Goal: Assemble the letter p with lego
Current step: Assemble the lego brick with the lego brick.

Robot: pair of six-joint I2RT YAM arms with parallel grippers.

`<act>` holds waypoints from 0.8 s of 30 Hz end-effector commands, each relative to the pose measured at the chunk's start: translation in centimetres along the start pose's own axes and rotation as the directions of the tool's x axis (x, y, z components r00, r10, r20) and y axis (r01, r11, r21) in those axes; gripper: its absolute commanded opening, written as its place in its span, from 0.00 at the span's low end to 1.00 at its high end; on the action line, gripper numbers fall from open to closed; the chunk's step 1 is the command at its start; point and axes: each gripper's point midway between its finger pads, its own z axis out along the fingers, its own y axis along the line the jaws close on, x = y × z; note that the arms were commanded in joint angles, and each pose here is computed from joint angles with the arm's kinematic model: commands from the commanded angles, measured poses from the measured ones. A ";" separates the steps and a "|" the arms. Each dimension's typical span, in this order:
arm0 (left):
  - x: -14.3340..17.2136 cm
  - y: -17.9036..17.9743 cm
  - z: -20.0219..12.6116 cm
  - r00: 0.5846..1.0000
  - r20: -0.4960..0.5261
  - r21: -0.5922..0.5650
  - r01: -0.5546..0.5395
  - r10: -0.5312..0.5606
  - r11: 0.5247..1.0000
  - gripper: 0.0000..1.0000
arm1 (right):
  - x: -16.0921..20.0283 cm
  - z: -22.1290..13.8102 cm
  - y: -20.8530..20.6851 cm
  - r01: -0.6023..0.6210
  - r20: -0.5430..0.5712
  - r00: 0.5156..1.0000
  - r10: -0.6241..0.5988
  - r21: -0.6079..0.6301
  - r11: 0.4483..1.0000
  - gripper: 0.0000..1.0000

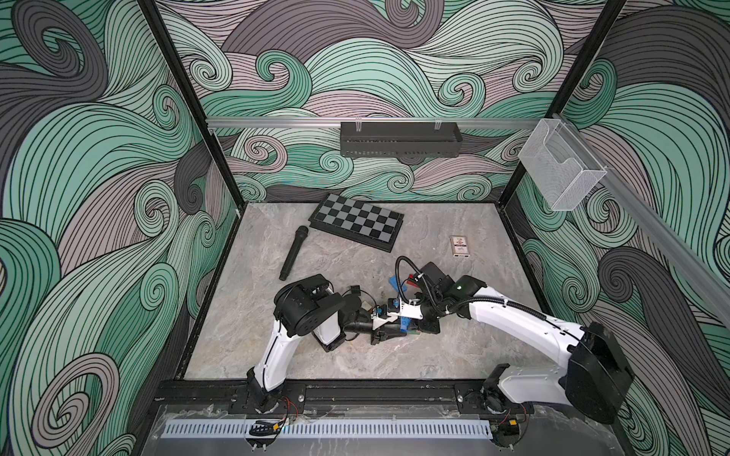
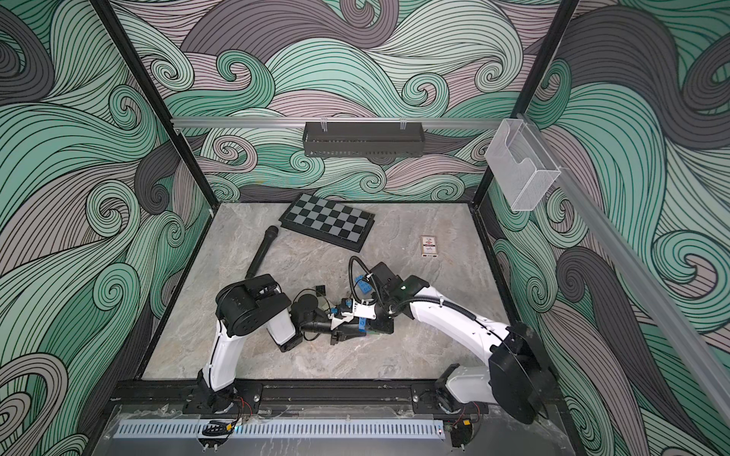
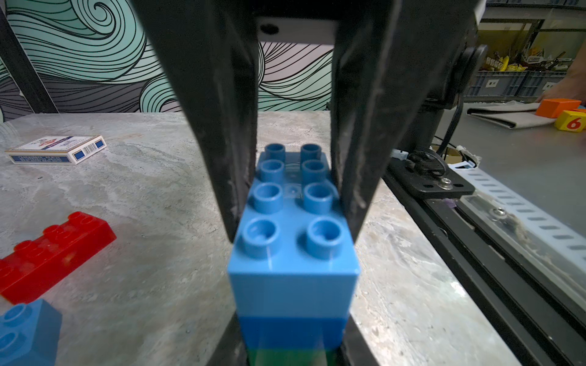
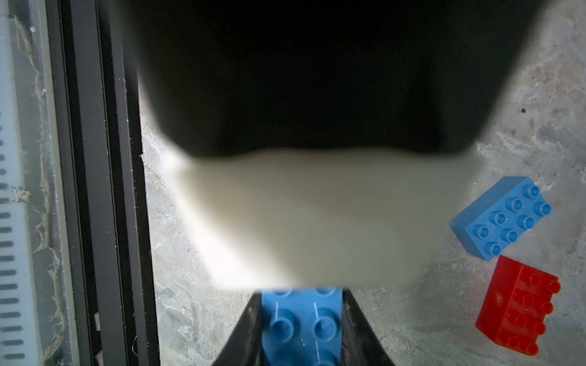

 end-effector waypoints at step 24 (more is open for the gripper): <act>7.2 -1.3 -1.5 0.958 -0.212 -0.035 0.191 -0.194 0.981 0.00 | 3.9 -0.7 0.1 -0.078 -0.092 0.992 0.084 0.064 0.995 0.68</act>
